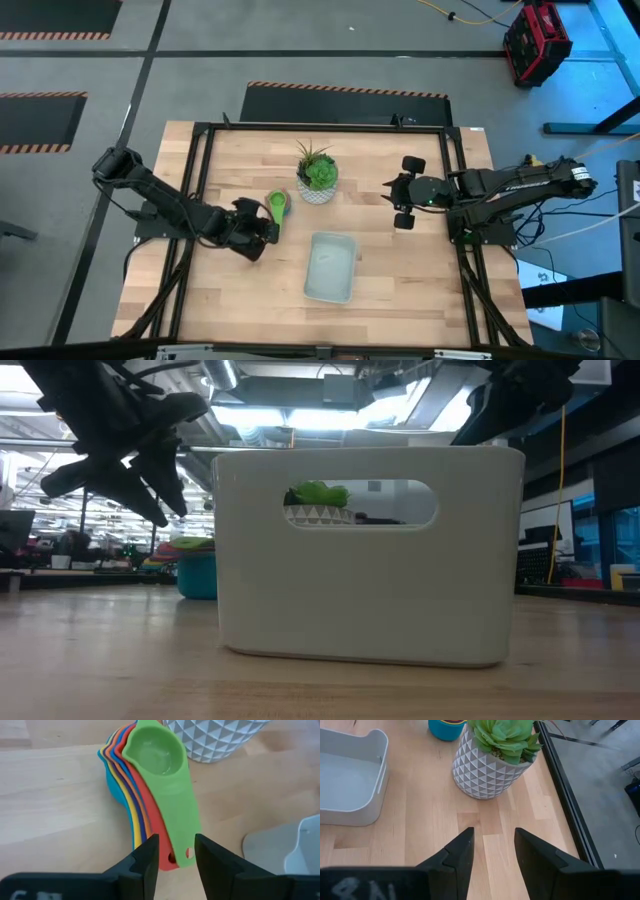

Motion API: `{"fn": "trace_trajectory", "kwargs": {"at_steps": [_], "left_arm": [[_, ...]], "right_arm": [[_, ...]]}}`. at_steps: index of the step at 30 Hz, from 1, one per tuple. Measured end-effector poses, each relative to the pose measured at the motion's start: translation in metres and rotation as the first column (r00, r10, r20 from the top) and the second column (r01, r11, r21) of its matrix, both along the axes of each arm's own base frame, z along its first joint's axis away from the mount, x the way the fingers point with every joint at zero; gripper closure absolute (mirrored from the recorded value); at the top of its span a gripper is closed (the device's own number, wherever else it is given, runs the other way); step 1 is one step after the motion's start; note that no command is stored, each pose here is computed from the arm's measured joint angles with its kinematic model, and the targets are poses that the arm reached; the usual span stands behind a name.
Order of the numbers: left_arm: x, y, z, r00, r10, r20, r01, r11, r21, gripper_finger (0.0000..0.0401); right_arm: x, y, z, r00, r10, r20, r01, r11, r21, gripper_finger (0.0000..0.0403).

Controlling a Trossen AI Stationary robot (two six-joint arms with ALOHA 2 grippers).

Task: Nest measuring cups in basket
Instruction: Put the stacked measuring cups into the bin

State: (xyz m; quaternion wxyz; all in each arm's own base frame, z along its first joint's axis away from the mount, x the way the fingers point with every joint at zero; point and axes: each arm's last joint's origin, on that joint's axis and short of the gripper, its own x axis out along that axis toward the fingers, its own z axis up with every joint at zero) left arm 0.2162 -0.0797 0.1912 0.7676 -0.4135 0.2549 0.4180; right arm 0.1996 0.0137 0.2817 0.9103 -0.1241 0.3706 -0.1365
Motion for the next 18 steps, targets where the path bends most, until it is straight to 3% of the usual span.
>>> {"fn": "trace_trajectory", "kwargs": {"at_steps": [18], "left_arm": [[0.0006,0.0010,-0.0012,0.999,-0.016,-0.029,0.014,0.998,-0.060,0.0275]], "right_arm": [[0.0000,0.0000,0.0000,1.000,-0.003,0.001,0.003,1.000,0.003,0.0257]]}}
